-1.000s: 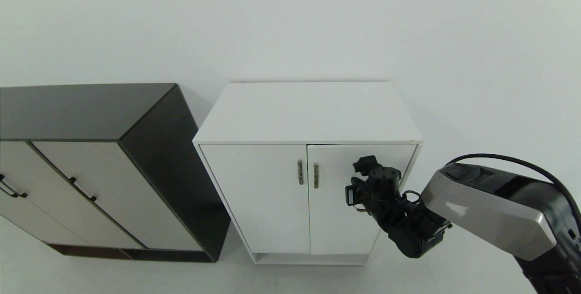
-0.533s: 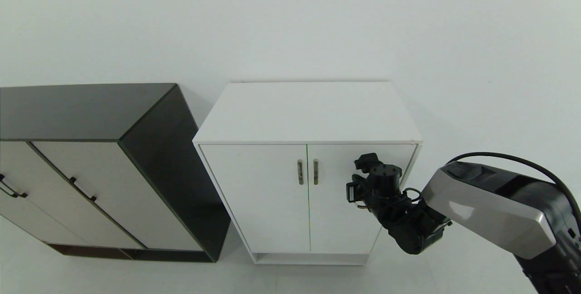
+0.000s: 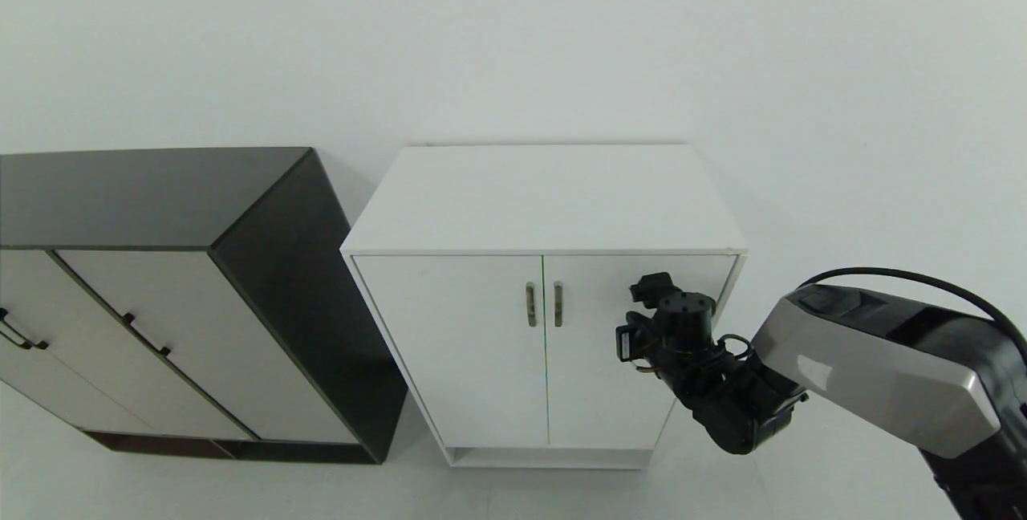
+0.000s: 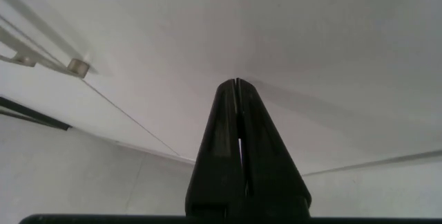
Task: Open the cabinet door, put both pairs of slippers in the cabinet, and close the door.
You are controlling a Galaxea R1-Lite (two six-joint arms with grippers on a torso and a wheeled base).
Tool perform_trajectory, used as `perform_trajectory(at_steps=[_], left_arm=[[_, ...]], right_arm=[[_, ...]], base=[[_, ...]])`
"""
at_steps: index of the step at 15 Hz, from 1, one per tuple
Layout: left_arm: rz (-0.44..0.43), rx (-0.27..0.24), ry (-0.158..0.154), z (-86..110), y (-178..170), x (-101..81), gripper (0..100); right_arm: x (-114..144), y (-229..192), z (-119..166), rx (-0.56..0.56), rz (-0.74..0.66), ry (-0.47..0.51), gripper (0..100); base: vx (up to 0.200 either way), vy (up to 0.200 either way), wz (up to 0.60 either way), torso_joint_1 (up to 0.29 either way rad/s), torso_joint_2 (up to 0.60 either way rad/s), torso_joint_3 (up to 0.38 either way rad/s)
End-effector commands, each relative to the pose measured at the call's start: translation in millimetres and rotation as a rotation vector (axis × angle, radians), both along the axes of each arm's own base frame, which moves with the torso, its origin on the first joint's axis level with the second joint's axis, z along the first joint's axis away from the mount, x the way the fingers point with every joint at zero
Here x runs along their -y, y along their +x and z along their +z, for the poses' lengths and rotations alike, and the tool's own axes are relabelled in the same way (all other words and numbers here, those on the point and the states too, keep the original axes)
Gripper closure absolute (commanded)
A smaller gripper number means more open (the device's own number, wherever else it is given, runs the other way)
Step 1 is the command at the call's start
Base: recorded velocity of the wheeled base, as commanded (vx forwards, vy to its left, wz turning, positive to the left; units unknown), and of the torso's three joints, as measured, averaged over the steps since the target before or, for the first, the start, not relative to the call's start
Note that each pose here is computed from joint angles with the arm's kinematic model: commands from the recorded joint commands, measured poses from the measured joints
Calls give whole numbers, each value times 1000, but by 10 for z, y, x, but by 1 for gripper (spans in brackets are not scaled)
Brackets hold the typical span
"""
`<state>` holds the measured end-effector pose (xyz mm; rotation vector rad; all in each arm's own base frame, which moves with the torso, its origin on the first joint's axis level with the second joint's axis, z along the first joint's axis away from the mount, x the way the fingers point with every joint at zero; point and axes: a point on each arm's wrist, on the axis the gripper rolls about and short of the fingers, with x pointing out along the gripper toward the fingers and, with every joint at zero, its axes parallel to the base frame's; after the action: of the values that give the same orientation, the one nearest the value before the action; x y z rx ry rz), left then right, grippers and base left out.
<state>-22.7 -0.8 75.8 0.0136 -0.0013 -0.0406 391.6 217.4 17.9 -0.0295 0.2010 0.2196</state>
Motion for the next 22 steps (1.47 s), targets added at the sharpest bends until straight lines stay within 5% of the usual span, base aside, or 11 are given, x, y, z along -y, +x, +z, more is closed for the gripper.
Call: perform_trajectory(at_steps=[1,10,14,18,22], left_arm=[[1,0,0,0,0,0,100],[2,0,-3,0,0,0,100],[2,0,-3,0,0,0,100],[2,0,-4,0,0,0,100],[2,0,-4,0,0,0,100]], right_arm=[[57,-140,170,6,4,3,100],[665,-1106,842,31,-76,1,100],[1316,-1838,1188,84,-181,24,100],[1865,-2407,1311,144,-344,17,100],[2072,-3151,1286,156,-352,-27,100]], base=[[0,0,0,0,0,0],[0,0,0,0,0,0],[0,0,0,0,0,0],[0,0,0,0,0,0],[0,0,0,0,0,0]])
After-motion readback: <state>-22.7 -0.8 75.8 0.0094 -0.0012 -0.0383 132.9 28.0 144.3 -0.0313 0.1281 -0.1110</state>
